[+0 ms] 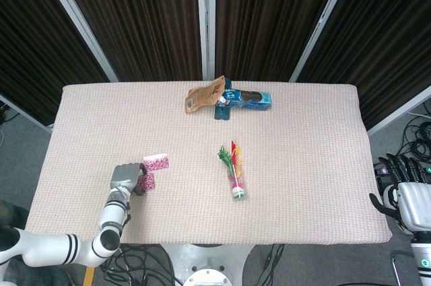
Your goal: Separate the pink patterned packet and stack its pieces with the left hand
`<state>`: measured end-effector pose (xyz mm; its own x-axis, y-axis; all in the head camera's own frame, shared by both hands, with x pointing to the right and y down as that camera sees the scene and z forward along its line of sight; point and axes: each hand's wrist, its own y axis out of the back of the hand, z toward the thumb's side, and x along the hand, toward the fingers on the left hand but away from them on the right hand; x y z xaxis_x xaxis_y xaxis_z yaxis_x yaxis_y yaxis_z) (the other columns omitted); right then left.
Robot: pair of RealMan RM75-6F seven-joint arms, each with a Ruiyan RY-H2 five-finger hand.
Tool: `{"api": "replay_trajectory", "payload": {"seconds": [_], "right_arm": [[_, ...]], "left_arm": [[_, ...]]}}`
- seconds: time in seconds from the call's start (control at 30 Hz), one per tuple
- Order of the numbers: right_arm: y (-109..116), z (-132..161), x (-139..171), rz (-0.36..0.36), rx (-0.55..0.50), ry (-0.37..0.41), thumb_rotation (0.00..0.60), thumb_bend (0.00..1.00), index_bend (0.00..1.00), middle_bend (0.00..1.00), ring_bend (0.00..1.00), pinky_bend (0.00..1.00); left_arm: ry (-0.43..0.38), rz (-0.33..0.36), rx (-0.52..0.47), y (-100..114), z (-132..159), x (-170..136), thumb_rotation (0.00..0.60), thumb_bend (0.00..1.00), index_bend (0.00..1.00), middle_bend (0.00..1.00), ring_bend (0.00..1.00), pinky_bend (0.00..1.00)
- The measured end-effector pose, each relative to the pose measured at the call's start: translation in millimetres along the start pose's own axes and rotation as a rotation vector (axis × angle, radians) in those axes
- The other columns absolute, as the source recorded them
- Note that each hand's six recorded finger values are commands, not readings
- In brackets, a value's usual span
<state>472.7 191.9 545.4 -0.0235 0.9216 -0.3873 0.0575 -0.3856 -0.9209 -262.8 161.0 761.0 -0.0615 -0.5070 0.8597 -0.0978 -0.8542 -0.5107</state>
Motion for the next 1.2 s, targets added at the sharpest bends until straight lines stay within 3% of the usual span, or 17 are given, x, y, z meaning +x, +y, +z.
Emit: {"api": "replay_trajectory", "payload": {"seconds": [0.6,0.97,1.2], "right_arm": [[2.3,-1.0,2.0,-0.007,0.002,-0.004,0.517,0.2,0.13,0.09,0.0,0.0],[4.4,-1.4,3.9,-0.01,0.006,-0.006,0.514,0.2,0.13,0.09,0.0,0.0],[5.9,-2.6,5.2,-0.011,0.011,-0.013,0.514,0.2,0.13,0.09,0.0,0.0]], "left_arm": [[-0.022,-0.006,0.016,-0.3,4.0,-6.0,0.6,0.26,0.34,0.87,0.9,0.94],[-0.089,0.152,0.013,41.8,28.8,2.7,0.6,0.26,0.34,0.88,0.9,0.94],[-0.056,0.142,0.046,43.8,43.4,28.8,0.6,0.26,0.34,0.88,0.9,0.94]]}}
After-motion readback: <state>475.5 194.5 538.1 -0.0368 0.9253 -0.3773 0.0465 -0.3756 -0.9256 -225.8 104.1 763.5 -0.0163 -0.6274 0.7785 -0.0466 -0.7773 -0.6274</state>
